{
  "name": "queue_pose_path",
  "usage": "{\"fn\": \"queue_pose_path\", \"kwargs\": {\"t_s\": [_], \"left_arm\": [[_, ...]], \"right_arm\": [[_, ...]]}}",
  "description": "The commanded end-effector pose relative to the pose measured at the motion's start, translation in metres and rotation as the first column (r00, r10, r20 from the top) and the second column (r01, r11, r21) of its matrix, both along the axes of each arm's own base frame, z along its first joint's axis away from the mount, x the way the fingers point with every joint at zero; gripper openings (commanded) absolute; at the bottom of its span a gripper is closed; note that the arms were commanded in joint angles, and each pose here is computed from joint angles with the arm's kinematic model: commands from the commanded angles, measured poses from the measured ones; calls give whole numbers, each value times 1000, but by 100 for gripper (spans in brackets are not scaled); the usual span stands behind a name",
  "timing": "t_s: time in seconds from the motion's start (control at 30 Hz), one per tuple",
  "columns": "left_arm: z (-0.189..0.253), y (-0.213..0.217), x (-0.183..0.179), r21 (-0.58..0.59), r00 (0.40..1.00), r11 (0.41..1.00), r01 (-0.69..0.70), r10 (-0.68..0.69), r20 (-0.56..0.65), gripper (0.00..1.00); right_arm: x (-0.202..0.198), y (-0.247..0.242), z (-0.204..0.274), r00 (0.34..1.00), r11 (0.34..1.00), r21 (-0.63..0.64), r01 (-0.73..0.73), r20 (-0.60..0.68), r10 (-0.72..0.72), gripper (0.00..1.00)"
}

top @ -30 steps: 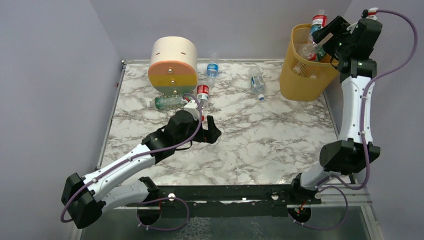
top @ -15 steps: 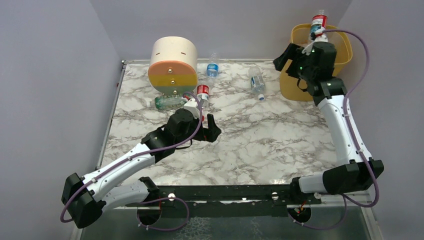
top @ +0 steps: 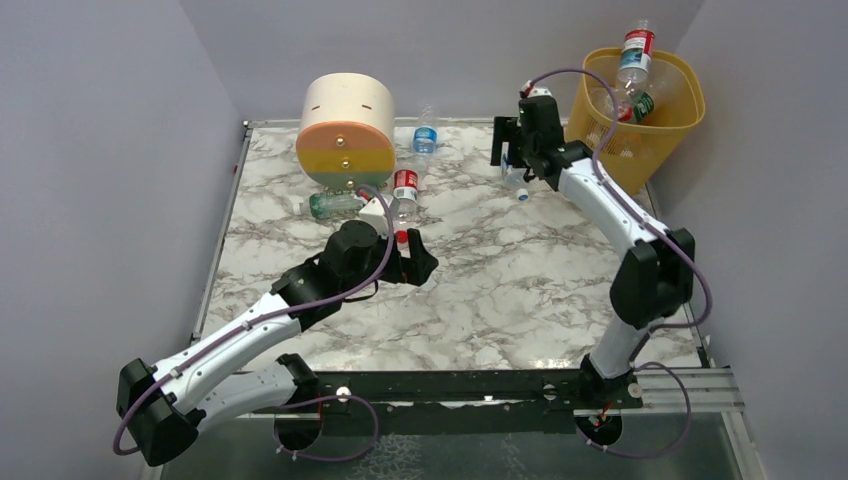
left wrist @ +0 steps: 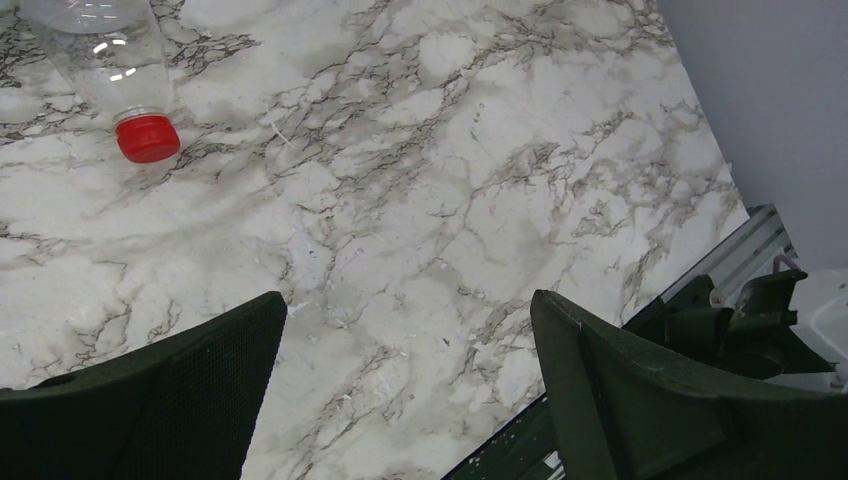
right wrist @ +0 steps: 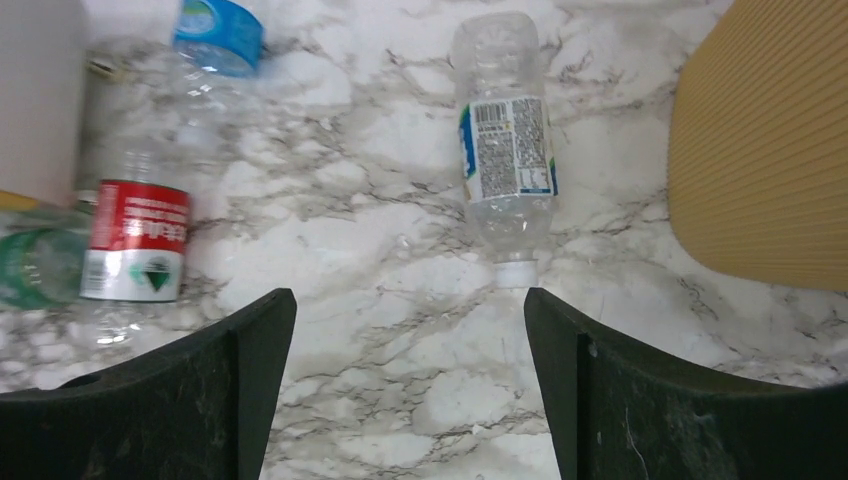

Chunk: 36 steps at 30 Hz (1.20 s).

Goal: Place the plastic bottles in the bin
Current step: Pick up the plastic bottle at the center of the board.

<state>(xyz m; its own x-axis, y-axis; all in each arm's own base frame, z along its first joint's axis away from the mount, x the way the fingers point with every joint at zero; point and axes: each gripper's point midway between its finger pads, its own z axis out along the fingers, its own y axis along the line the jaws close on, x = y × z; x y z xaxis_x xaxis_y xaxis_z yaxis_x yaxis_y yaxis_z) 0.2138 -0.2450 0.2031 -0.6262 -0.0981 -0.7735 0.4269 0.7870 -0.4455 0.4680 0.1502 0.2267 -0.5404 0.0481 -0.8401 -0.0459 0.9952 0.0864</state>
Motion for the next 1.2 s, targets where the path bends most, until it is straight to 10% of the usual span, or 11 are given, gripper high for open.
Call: {"fn": "queue_pose_path", "kwargs": {"t_s": [0.0, 1.17], "left_arm": [[9, 8, 0, -21, 999, 999, -34, 34, 10, 99], [10, 11, -2, -16, 999, 999, -40, 40, 8, 99]], "right_arm": [[33, -11, -25, 997, 989, -144, 44, -49, -52, 88], [76, -23, -181, 950, 999, -43, -8, -313, -6, 86]]}}
